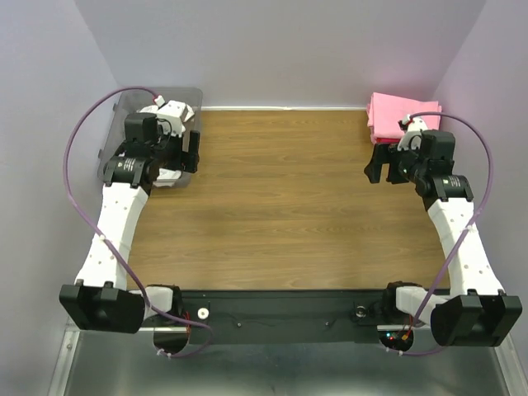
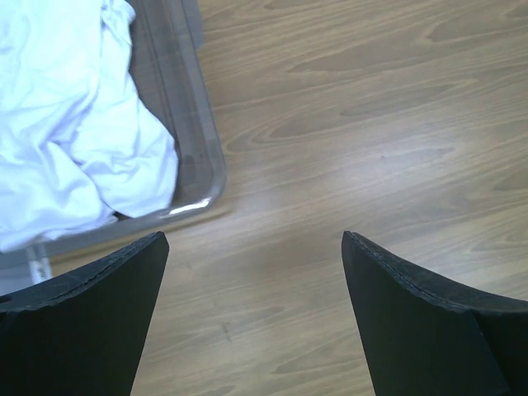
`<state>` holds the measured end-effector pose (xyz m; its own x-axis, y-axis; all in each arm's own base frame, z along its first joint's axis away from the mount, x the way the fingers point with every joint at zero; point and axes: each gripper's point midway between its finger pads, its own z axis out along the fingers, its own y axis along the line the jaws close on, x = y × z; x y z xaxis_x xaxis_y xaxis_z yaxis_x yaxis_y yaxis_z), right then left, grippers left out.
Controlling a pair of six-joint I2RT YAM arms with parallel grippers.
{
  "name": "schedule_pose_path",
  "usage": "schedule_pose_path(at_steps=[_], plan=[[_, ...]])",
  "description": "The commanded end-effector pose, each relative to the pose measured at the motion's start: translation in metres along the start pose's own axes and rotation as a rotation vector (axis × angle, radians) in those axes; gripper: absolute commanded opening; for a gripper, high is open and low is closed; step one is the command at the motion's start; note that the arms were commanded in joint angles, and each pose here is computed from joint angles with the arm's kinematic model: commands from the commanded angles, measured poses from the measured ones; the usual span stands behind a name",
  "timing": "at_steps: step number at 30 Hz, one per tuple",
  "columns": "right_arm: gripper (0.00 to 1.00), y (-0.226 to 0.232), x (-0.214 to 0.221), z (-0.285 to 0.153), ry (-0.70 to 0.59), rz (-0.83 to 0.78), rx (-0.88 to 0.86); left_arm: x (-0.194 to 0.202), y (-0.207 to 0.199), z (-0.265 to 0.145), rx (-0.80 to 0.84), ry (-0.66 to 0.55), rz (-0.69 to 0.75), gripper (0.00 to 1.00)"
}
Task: Fold and stack the t-shirts
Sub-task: Grab the tshirt from the pile
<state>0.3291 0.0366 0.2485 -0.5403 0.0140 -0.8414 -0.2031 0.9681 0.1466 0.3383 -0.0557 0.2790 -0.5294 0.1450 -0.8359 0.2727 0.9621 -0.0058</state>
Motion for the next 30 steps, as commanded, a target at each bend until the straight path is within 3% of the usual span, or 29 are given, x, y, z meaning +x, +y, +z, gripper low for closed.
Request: schedule_pose_path(at_steps=[1,9,11,18,24,30], plan=[[1.00,0.000,-0.001,0.002,0.008,-0.022,-0.009,-0.031,0.024,0.003,-0.094,-0.045,0.108,0.99],[1.00,-0.001,0.011,0.010,0.051,-0.036,-0.020,-0.061,0.083,0.058,-0.183,0.054,0.142,0.99],[1.00,-0.001,0.013,0.010,0.055,-0.039,-0.023,-0.063,0.117,0.077,-0.226,0.092,0.131,0.99],[1.00,0.002,0.020,0.015,0.084,-0.051,-0.053,-0.043,0.199,0.138,-0.299,0.218,0.106,0.98],[1.00,0.001,0.024,0.020,0.113,-0.050,-0.065,0.011,0.244,0.182,-0.318,0.325,0.063,0.98],[1.00,0.003,0.026,0.025,0.131,-0.047,-0.085,0.075,0.252,0.210,-0.302,0.445,0.060,0.99]])
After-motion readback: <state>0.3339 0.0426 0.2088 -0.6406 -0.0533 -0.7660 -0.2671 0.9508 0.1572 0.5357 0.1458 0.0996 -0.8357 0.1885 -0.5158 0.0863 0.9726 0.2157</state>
